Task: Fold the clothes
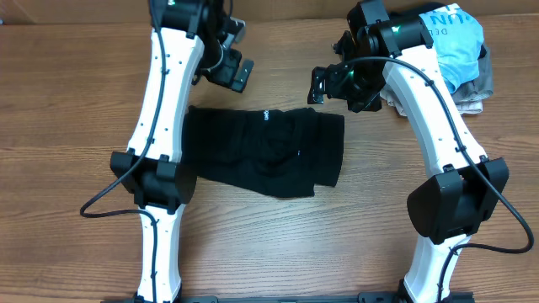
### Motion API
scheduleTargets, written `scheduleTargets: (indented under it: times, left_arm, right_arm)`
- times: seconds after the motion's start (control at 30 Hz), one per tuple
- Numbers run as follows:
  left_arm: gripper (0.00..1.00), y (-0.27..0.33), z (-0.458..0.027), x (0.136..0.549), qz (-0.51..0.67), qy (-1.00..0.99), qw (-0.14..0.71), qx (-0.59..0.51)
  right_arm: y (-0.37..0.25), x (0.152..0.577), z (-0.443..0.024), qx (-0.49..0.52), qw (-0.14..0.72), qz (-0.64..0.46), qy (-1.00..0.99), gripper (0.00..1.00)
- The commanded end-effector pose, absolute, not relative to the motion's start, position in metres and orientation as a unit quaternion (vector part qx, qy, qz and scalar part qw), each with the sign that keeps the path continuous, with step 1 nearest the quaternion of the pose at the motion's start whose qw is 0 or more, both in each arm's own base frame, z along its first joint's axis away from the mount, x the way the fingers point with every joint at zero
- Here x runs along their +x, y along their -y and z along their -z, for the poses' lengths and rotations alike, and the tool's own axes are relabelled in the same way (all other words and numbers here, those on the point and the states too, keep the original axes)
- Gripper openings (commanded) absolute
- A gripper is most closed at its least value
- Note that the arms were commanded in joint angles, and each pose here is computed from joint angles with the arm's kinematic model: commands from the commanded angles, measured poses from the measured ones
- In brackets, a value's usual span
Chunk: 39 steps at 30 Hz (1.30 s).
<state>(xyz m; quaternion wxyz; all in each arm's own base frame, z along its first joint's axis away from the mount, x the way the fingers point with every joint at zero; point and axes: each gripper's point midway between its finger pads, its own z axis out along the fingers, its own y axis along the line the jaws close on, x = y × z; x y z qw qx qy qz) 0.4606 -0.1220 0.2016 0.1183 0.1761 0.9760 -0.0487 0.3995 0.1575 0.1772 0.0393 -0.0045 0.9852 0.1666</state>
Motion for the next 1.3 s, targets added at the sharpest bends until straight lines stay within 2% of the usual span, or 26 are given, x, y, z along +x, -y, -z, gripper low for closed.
scheduleTargets:
  times: [0.0,0.23,0.5,0.77,1.27]
  left_arm:
    - [1.0,0.103,-0.246,0.46,0.048,-0.973,0.174,0.144]
    - [1.0,0.064,-0.29,0.452,0.051,-0.968,0.224,0.101]
    - [1.0,0.023,-0.322,0.441,0.054,-0.962,0.262,0.06]
    - [1.0,0.029,-0.311,0.44,0.076,-0.963,0.244,0.083]
    - [1.0,0.042,-0.252,0.437,0.104,-0.976,0.158,0.107]
  right_arm:
    - [-0.156,0.396,-0.189,-0.003,0.048,-0.17,-0.984,1.0]
    - [-0.149,0.382,-0.224,-0.007,0.084,-0.169,-0.982,1.0]
    - [-0.107,0.35,-0.241,0.013,0.077,-0.081,-0.994,1.0]
    - [-0.097,0.361,-0.238,0.032,0.09,-0.091,-0.991,1.0]
    - [-0.092,0.361,-0.182,0.048,0.045,-0.101,-0.993,1.0]
